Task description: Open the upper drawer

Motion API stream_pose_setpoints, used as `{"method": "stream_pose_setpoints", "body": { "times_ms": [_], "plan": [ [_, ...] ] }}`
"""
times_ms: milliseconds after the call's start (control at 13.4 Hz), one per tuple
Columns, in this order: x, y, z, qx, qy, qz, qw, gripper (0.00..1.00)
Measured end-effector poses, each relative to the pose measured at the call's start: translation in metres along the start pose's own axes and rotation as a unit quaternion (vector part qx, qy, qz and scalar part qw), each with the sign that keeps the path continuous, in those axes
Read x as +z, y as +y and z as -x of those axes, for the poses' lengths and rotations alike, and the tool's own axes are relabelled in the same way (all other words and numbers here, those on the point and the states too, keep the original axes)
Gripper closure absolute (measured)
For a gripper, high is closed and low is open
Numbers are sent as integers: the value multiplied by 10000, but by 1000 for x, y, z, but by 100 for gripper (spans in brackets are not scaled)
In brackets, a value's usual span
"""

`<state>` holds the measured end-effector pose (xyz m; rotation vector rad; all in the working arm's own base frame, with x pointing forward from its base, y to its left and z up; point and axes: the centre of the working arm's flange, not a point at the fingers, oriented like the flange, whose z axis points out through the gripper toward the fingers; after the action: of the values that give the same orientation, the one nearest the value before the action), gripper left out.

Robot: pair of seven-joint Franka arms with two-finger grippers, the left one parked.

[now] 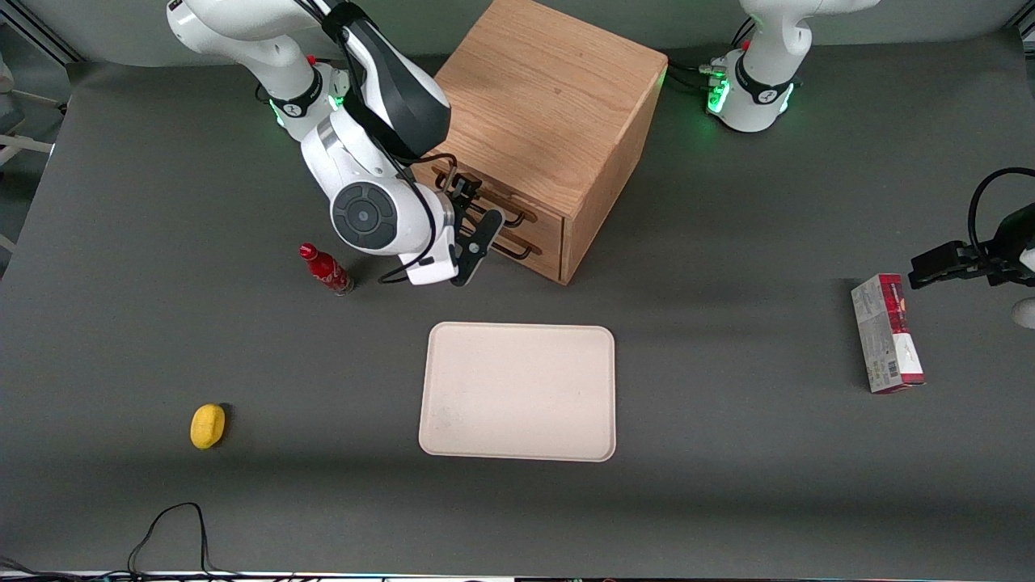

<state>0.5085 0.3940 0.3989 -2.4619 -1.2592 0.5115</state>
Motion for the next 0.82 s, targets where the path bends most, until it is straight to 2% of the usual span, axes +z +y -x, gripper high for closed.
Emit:
{"method": "stream_pose_setpoints", "body": {
  "times_ms": [598,822],
  "plan": [
    [21,-3,-14,-54,-2,45,10000,0],
    [32,7,-17,2,-58,65,10000,0]
  ]
}}
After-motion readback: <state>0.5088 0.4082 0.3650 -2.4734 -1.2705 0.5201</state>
